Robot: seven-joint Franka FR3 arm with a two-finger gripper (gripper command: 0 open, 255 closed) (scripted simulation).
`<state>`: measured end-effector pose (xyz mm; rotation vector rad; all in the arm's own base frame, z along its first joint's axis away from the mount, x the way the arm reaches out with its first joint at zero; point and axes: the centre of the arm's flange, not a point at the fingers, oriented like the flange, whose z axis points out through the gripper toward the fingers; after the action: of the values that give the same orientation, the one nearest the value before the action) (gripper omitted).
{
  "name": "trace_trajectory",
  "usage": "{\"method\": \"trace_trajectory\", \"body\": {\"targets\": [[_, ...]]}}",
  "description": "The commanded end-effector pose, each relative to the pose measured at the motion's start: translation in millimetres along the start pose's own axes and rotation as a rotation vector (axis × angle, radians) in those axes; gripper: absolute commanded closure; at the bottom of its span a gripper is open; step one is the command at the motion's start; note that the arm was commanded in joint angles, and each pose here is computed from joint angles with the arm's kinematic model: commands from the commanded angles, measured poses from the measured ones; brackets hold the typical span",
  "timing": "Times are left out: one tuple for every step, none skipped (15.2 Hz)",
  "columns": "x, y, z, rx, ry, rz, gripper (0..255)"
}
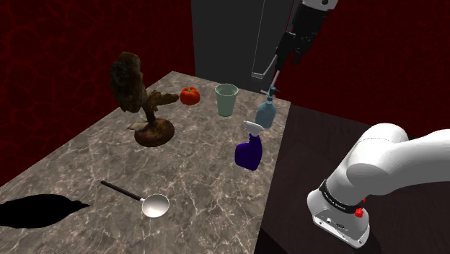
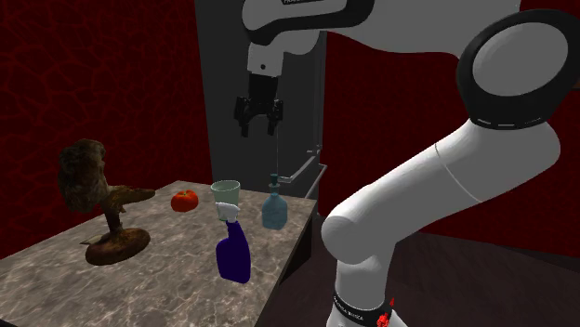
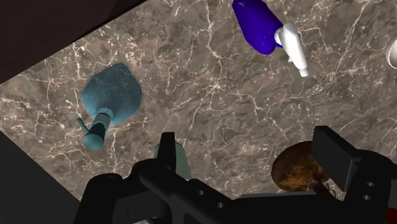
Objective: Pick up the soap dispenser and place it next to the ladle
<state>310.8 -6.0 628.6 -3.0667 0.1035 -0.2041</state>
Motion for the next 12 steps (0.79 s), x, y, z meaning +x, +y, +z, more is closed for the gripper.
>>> {"method": "trace_trajectory", "body": {"targets": [[0.0,0.0,0.0,0.000,0.000,0.000,0],[4.2,9.5,8.5,0.002,0.000,-0.001,0],[8.4,18.9,17.0,0.004,0.000,-0.002,0],[12.6,28.4,25.5,0.005,0.000,-0.003,0],[16.9,37.8,34.0,0.007,0.000,-0.004,0],[21.1,47.2,42.5,0.009,0.000,-0.005,0],[25.3,56.6,51.1,0.011,0.000,-0.006,0],[29.6,65.9,59.7,0.012,0.001,-0.007,0],[33.9,75.3,68.3,0.014,0.001,-0.008,0],[38.1,84.6,76.9,0.016,0.001,-0.008,0],[42.4,93.9,85.5,0.018,0.001,-0.009,0],[46.7,103.2,94.1,0.020,0.001,-0.010,0]]}}
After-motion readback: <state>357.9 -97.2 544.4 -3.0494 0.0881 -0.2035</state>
